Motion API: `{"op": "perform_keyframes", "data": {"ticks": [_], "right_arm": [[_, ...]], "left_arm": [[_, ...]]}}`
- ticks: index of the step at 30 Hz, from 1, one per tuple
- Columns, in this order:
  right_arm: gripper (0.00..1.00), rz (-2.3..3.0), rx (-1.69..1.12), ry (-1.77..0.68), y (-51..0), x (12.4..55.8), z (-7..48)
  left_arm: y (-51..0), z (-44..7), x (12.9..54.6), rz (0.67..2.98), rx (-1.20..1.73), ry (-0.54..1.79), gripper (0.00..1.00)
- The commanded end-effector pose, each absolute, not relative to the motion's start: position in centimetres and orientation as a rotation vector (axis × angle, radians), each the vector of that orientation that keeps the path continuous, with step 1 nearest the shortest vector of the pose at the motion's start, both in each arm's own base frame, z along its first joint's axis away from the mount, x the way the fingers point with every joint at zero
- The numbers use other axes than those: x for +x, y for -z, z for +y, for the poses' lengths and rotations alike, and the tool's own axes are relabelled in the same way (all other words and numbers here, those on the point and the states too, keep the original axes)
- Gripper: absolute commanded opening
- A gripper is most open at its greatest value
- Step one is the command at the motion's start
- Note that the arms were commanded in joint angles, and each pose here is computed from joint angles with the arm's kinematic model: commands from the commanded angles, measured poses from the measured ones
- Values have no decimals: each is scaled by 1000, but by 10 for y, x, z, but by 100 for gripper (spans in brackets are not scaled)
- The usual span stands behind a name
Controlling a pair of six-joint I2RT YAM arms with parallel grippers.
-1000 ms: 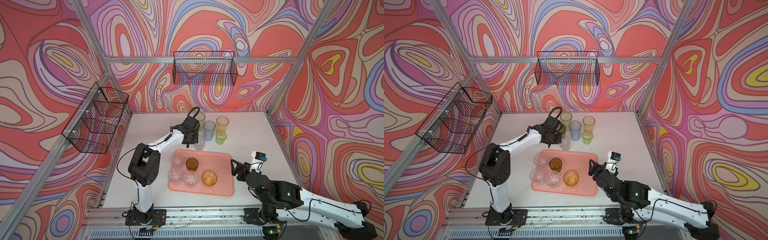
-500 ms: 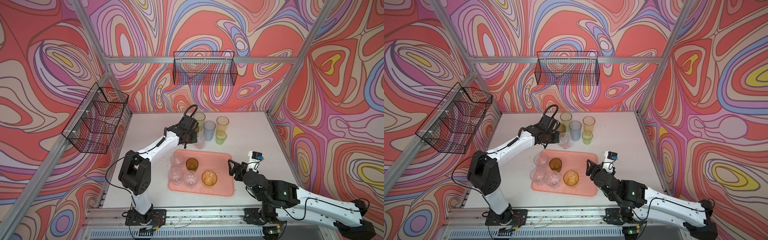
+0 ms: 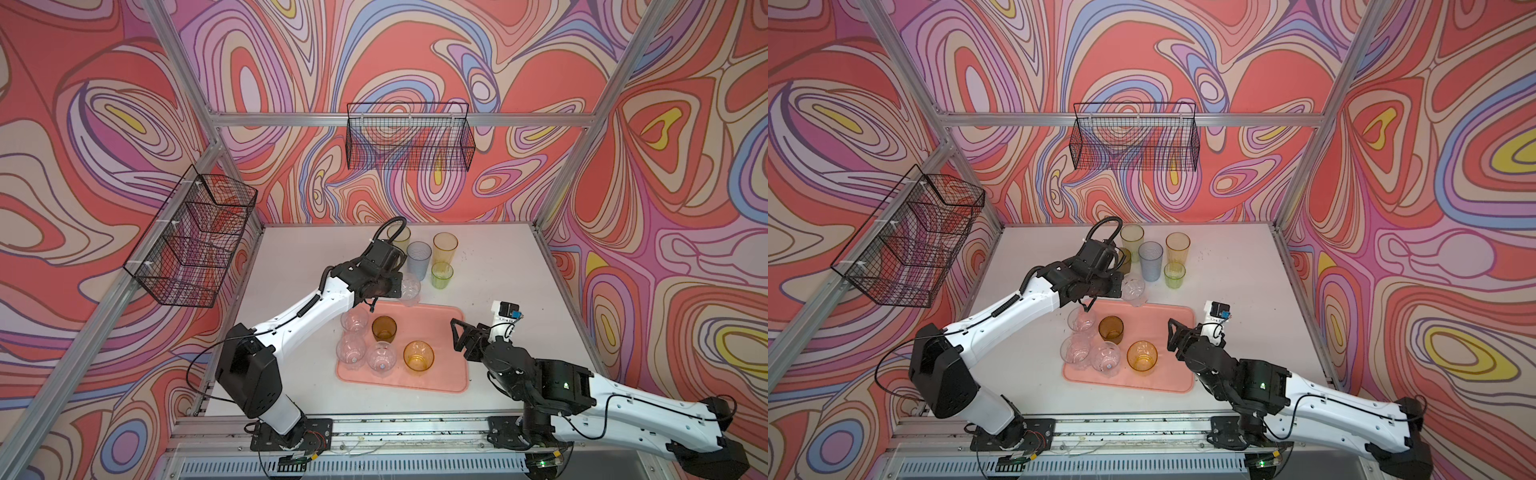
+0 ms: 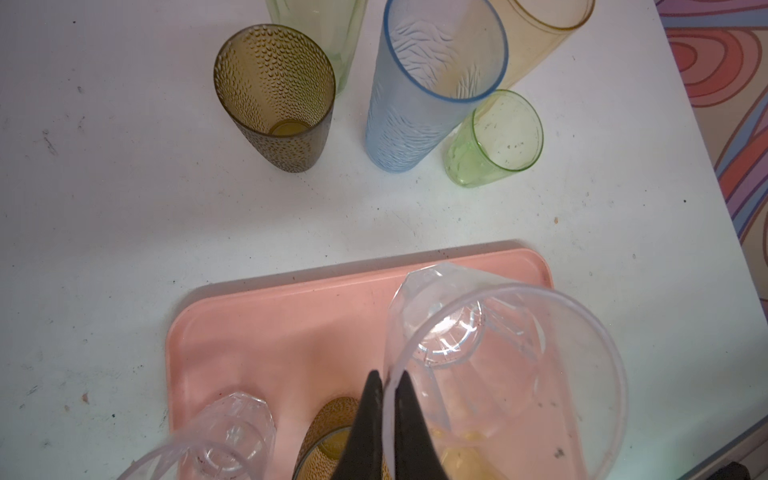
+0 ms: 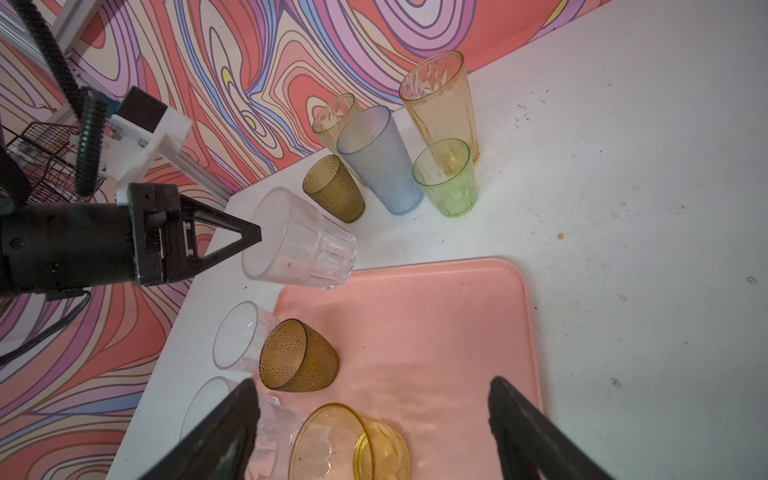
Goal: Place the glasses into the tray
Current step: 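Carry the clear glass with the left gripper over the tray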
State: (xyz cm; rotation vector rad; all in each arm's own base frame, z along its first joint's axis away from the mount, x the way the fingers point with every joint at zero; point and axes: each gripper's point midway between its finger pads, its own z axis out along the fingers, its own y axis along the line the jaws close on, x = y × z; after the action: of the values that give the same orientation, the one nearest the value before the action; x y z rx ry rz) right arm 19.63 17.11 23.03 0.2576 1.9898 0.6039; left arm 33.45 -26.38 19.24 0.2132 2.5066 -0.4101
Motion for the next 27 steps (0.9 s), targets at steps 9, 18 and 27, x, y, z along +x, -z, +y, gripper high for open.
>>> {"op": "perform_keyframes", "data": {"ticks": [9, 18, 27], "right_arm": [[89, 2008, 265, -599, -222, 197, 176], [89, 2026, 311, -599, -209, 195, 172], [89, 2031, 341, -589, -204, 195, 168]], "left_arm": [[-166, -263, 293, 2569, 262, 357, 0], [-157, -261, 285, 2581, 287, 351, 0], [-151, -273, 280, 2591, 338, 358, 0]]}}
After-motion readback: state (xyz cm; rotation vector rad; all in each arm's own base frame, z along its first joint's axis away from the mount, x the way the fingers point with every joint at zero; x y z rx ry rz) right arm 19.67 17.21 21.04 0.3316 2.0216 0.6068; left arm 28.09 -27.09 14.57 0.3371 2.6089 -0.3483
